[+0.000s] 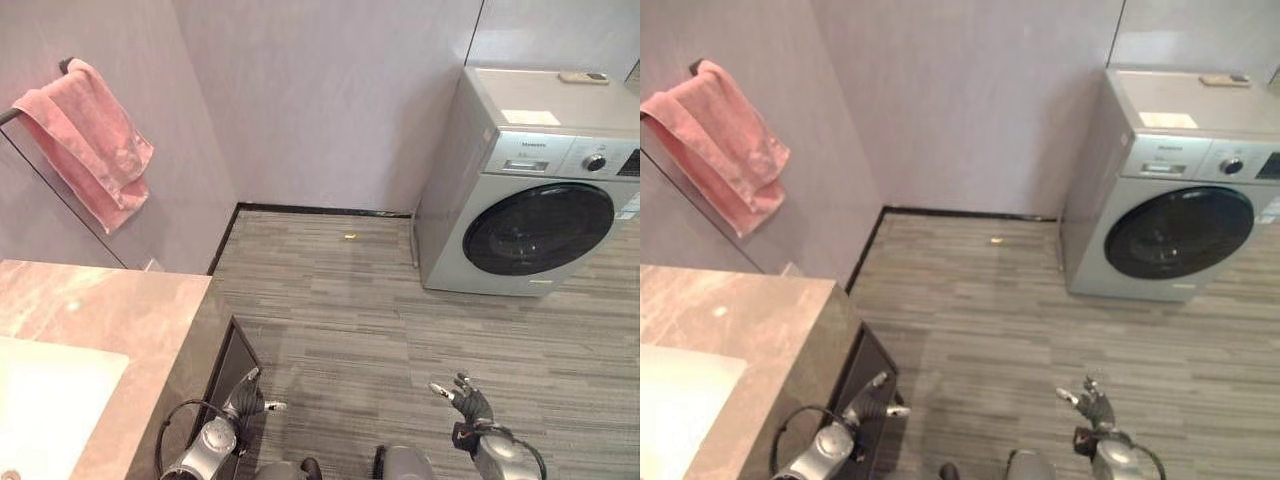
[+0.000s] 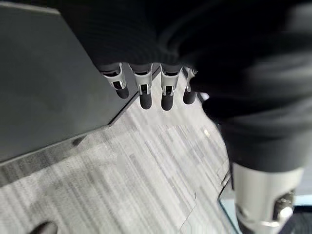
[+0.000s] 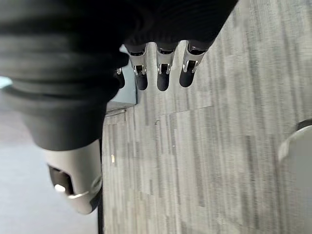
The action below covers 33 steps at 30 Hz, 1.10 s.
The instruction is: Put brush and paste in cup on sink, flatten towel.
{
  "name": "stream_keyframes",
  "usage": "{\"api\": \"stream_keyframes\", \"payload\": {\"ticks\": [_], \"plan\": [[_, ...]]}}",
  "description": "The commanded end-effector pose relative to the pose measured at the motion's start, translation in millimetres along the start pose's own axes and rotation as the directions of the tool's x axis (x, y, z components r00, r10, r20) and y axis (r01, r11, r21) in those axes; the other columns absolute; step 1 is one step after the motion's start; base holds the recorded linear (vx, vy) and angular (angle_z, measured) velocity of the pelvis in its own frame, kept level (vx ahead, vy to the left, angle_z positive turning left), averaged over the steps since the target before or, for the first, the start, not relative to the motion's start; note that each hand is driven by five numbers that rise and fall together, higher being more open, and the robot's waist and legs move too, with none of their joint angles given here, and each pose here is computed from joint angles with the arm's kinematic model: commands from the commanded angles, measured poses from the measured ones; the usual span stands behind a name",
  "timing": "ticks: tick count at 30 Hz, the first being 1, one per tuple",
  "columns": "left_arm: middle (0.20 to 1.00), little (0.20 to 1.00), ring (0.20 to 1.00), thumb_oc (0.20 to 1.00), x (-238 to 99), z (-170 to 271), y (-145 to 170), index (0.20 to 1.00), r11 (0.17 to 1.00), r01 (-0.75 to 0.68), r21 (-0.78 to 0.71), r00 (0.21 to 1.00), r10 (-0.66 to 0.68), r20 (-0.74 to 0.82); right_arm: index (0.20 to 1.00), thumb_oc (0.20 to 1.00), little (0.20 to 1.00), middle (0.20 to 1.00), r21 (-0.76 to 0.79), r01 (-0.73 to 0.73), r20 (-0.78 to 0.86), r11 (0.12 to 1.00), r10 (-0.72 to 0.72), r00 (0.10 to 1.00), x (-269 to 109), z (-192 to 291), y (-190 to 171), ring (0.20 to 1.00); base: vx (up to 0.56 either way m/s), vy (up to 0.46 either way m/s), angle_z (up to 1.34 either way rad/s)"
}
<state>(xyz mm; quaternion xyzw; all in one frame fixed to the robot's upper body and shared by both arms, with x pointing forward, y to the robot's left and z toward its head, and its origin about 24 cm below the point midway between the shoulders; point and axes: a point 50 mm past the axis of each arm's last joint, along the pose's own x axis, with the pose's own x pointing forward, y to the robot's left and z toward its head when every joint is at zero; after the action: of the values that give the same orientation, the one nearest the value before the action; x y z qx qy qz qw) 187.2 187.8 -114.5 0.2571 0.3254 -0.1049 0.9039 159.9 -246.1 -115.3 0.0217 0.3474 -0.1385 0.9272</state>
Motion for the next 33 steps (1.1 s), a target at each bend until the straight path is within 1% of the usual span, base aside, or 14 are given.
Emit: {"api": "stream_keyframes", "payload": {"ticks": [1, 6, 12, 13, 16, 18, 19, 21, 22, 23, 26, 27, 30, 33], "plan": [[1.000, 1.000, 1.000, 1.000, 4.8, 17.9, 3.6, 1.000, 0.999, -0.015, 0.032, 0.997, 0.012, 0.082, 1.000, 1.000, 1.000, 1.000, -0.024, -0.010, 0.110, 1.000, 0.012, 0.994, 7.8, 29.2, -1.6, 1.000, 0.20, -0.031, 0.06], [1.000, 1.000, 1.000, 1.000, 9.2, 23.2, 3.1, 1.000, 0.999, -0.022, 0.049, 0.996, 0.017, 0.084, 1.000, 1.000, 1.000, 1.000, -0.025, -0.020, 0.087, 0.999, 0.022, 0.996, 5.8, 22.5, 0.9, 1.000, 0.34, -0.101, 0.26], [1.000, 1.000, 1.000, 1.000, 10.9, 21.7, -5.1, 1.000, 0.999, -0.005, 0.040, 0.998, 0.003, 0.061, 1.000, 1.000, 1.000, 1.000, -0.047, -0.004, 0.034, 0.999, 0.005, 0.999, 3.2, 10.7, -9.4, 1.000, 0.36, -0.209, 0.51], [1.000, 1.000, 1.000, 1.000, 13.5, 25.5, -3.3, 1.000, 0.998, -0.006, 0.061, 0.998, 0.002, 0.065, 1.000, 1.000, 1.000, 1.000, -0.078, -0.006, 0.039, 0.997, 0.009, 0.999, 2.3, 11.3, -11.2, 1.000, 0.38, -0.394, 0.55], [1.000, 1.000, 1.000, 1.000, 20.5, 44.5, 7.7, 1.000, 0.995, -0.039, 0.093, 0.993, 0.029, 0.116, 1.000, 1.000, 1.000, 1.000, -0.091, 0.010, 0.071, 0.996, -0.004, 0.997, -0.1, 16.6, -17.4, 1.000, 0.46, -0.466, 0.56], [1.000, 1.000, 1.000, 1.000, 21.3, 48.9, 10.9, 1.000, 0.994, -0.050, 0.097, 0.990, 0.037, 0.132, 1.000, 1.000, 1.000, 1.000, -0.103, 0.022, 0.079, 0.994, -0.013, 0.997, -0.9, 18.9, -21.9, 1.000, 0.36, -0.117, 0.11], [1.000, 1.000, 1.000, 1.000, 21.5, 48.8, 13.6, 1.000, 0.994, -0.060, 0.096, 0.990, 0.047, 0.130, 1.000, 1.000, 1.000, 1.000, -0.086, 0.021, 0.073, 0.996, -0.015, 0.997, -1.7, 17.8, -25.0, 1.000, 0.41, -0.065, 0.18], [1.000, 1.000, 1.000, 1.000, 21.5, 45.6, 22.9, 1.000, 0.992, -0.108, 0.073, 0.988, 0.099, 0.115, 1.000, 1.000, 1.000, 1.000, -0.089, 0.023, 0.062, 0.996, -0.017, 0.998, -3.6, 13.1, -26.8, 1.000, 0.51, 0.022, 0.40], [1.000, 1.000, 1.000, 1.000, 21.4, 45.4, 22.8, 1.000, 0.992, -0.108, 0.073, 0.988, 0.099, 0.114, 1.000, 1.000, 1.000, 1.000, -0.089, 0.023, 0.062, 0.996, -0.017, 0.998, -3.7, 13.0, -26.9, 1.000, 0.62, 0.115, 0.29], [1.000, 1.000, 1.000, 1.000, 20.5, 40.1, 29.1, 1.000, 0.988, -0.140, 0.065, 0.987, 0.134, 0.093, 1.000, 1.000, 1.000, 1.000, -0.125, -0.005, 0.073, 0.992, 0.014, 0.997, -4.1, 15.0, -21.2, 1.000, 0.33, 0.069, 0.08], [1.000, 1.000, 1.000, 1.000, 19.2, 37.9, 31.1, 1.000, 0.987, -0.144, 0.065, 0.986, 0.138, 0.091, 1.000, 1.000, 1.000, 1.000, -0.160, -0.007, 0.070, 0.987, 0.019, 0.997, -4.4, 15.3, -21.8, 1.000, 0.52, 0.145, -0.27], [1.000, 1.000, 1.000, 1.000, 15.5, 28.1, 34.1, 1.000, 0.986, -0.153, 0.061, 0.987, 0.149, 0.068, 1.000, 1.000, 1.000, 1.000, -0.179, -0.031, 0.069, 0.983, 0.044, 0.997, -3.5, 16.7, -15.8, 1.000, 0.48, 0.167, -0.40], [1.000, 1.000, 1.000, 1.000, 13.5, 22.2, 37.1, 1.000, 0.985, -0.160, 0.069, 0.986, 0.157, 0.052, 1.000, 1.000, 1.000, 1.000, -0.173, -0.057, 0.062, 0.983, 0.069, 0.996, -2.2, 14.9, -6.4, 1.000, 0.46, 0.214, -0.27], [1.000, 1.000, 1.000, 1.000, 13.1, 25.6, 41.0, 1.000, 0.983, -0.162, 0.085, 0.985, 0.156, 0.072, 1.000, 1.000, 1.000, 1.000, -0.128, -0.064, 0.022, 0.990, 0.068, 0.997, -4.3, 2.7, -2.2, 1.000, 0.43, 0.350, -0.34]]}}
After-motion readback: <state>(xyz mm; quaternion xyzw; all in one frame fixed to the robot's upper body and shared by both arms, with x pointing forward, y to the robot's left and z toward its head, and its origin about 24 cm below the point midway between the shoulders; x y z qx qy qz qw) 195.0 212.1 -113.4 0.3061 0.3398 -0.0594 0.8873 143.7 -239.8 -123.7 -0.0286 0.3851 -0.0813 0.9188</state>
